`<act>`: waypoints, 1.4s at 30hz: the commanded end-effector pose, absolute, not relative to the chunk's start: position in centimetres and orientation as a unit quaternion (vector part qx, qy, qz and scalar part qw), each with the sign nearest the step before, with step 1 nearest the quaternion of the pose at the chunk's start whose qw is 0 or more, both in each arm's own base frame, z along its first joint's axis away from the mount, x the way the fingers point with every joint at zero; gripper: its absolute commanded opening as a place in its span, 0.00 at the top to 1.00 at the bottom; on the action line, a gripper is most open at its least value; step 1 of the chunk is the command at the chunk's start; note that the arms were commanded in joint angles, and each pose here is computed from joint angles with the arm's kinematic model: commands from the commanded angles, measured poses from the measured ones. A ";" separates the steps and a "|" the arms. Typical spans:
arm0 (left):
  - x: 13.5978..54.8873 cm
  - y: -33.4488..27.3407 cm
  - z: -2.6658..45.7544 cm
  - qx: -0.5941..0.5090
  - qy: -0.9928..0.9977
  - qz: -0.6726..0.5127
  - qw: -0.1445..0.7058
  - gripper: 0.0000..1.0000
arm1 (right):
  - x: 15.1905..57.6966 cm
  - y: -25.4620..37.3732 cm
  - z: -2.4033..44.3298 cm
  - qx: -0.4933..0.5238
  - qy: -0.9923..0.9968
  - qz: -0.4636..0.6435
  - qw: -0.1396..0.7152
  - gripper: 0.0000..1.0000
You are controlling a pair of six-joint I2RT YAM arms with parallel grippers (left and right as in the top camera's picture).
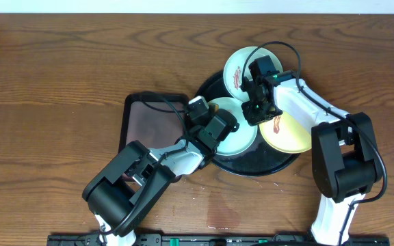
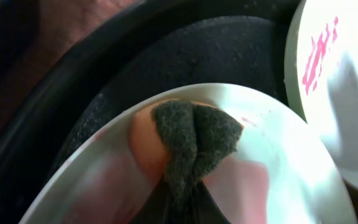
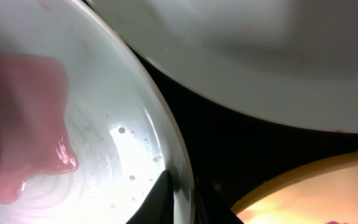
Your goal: Clean dirty plates on tray and stack at the side
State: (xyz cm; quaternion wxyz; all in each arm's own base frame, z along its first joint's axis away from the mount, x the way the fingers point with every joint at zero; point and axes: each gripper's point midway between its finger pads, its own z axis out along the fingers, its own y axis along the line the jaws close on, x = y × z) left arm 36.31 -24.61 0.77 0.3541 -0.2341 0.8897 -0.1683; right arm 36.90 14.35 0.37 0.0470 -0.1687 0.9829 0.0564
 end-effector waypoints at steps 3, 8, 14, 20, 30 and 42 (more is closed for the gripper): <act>35.7 -23.6 -0.6 -0.051 0.926 -0.069 0.367 0.93 | 36.8 14.0 -0.2 -0.174 0.983 0.046 0.039 0.90; 36.8 -20.1 2.6 -0.040 0.903 0.032 0.427 0.93 | 36.8 14.0 -0.2 -0.174 0.983 0.046 0.038 0.90; 37.0 -20.7 3.6 -0.065 0.897 0.005 0.436 0.92 | 36.8 14.0 -0.2 -0.174 0.983 0.046 0.039 0.90; 36.1 -24.1 1.3 -0.155 0.907 -0.127 0.371 0.92 | 36.8 14.0 -0.2 -0.174 0.983 0.046 0.039 0.90; 33.9 -26.0 -2.0 -0.178 0.917 -0.147 0.324 0.92 | 36.8 14.0 -0.2 -0.174 0.983 0.046 0.039 0.90; 35.0 -19.8 2.7 -0.097 0.900 0.038 0.423 0.92 | 36.8 14.0 -0.2 -0.174 0.983 0.046 0.040 0.90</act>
